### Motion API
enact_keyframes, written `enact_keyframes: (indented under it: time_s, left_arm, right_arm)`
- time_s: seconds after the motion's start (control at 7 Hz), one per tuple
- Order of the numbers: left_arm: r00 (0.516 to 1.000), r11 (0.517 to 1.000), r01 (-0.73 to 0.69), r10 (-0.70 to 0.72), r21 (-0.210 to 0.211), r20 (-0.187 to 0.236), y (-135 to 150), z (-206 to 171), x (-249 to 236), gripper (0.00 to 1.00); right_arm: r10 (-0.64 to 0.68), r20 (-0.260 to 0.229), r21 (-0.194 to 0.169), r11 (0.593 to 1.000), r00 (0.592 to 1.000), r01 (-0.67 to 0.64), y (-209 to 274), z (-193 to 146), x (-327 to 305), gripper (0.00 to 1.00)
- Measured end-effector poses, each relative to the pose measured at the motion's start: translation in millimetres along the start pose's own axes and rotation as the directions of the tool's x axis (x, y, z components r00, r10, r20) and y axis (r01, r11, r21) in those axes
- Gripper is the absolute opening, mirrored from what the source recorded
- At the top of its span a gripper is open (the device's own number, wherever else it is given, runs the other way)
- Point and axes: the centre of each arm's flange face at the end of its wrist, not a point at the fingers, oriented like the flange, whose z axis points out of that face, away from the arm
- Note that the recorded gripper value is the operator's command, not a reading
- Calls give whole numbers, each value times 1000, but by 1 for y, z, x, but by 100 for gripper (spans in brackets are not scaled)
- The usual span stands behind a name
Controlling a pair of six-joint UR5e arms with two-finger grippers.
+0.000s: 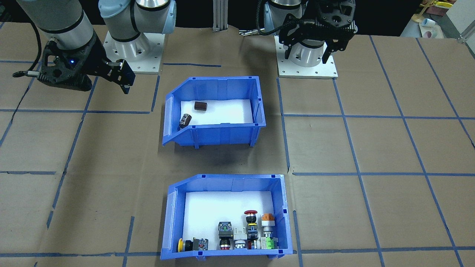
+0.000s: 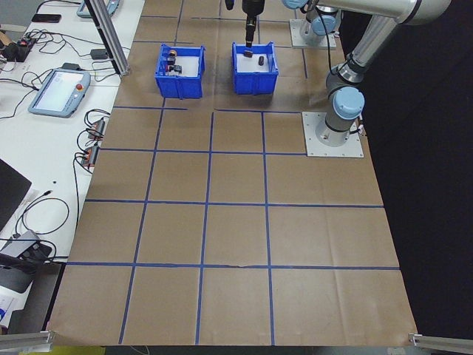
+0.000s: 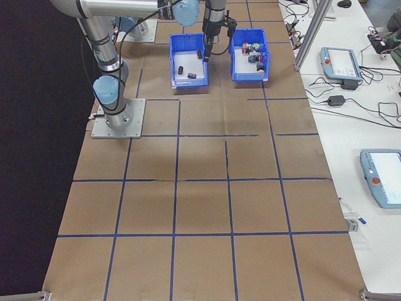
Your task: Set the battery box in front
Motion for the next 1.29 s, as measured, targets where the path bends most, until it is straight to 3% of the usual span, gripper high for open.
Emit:
enact_keyframes:
  time_s: [0.57,1.29]
  left_arm:
    - [1000,1000,-1,1,-14,7,2,3,0,99]
    - [999,998,51,-51,-29,4,2,8,0,99]
  right_arm:
    - [0,1,5,1000,1000,0,-1,-1,0,100]
    - [2,3,37,999,1000,-2,-6,-7,-1,100]
